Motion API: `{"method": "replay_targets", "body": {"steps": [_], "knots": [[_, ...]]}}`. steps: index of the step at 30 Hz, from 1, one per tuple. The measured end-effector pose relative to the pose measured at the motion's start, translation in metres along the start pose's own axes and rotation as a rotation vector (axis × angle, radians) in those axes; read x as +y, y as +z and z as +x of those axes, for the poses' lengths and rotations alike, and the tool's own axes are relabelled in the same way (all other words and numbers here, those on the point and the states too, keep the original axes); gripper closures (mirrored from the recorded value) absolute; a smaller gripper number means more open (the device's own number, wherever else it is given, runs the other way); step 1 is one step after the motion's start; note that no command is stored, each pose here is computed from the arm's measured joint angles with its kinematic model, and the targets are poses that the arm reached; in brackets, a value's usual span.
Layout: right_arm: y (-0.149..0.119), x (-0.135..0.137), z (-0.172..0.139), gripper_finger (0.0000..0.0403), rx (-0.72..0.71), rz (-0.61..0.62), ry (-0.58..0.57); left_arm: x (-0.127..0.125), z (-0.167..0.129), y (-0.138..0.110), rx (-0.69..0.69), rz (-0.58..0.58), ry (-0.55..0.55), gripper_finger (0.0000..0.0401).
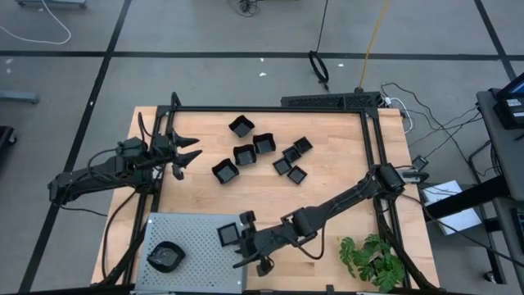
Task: Pick & Place Mini shaped plates
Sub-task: Put the square plate on the shelf, then stack the square plate on top of the other square plate on the shelf
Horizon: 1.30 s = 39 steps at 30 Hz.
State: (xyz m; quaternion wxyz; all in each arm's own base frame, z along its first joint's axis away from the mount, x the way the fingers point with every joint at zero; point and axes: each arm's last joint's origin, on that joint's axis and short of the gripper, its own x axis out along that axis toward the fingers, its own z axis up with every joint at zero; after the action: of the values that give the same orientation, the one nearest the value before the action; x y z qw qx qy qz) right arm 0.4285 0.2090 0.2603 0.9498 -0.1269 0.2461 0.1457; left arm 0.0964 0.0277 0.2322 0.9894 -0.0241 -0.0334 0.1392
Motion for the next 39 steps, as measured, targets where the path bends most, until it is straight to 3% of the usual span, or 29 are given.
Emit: {"method": "replay_targets", "body": {"steps": [3,7,16,21,25,28,33,39], "knots": [[0.006,0.003,-0.013,0.0305,0.006,-0.039,-0.031,0.000,0.000,0.000,0.000,0.000,0.000,0.0194],[0.015,0.000,-0.044,0.0288,0.073,-0.043,-0.156,0.000,0.000,0.000,0.000,0.000,0.000,0.0194],[-0.002,-0.049,-0.103,0.0257,0.356,0.074,-0.689,0.000,0.000,0.000,0.000,0.000,0.000,0.0194],[-0.055,-0.097,-0.115,0.0248,0.556,0.201,-0.774,0.000,0.000,0.000,0.000,0.000,0.000,0.0194],[-0.109,-0.143,-0.133,0.0238,0.637,0.326,-0.823,0.000,0.000,0.000,0.000,0.000,0.000,0.0194],[-0.148,-0.180,-0.151,0.0234,0.618,0.470,-0.832,0.000,0.000,0.000,0.000,0.000,0.000,0.0194],[-0.205,-0.229,-0.180,0.0235,0.458,0.701,-0.788,0.000,0.000,0.000,0.000,0.000,0.000,0.0194],[-0.260,-0.248,-0.186,0.0236,0.475,0.847,-0.753,0.000,0.000,0.003,-0.033,-0.002,-0.002,0.0194]]}}
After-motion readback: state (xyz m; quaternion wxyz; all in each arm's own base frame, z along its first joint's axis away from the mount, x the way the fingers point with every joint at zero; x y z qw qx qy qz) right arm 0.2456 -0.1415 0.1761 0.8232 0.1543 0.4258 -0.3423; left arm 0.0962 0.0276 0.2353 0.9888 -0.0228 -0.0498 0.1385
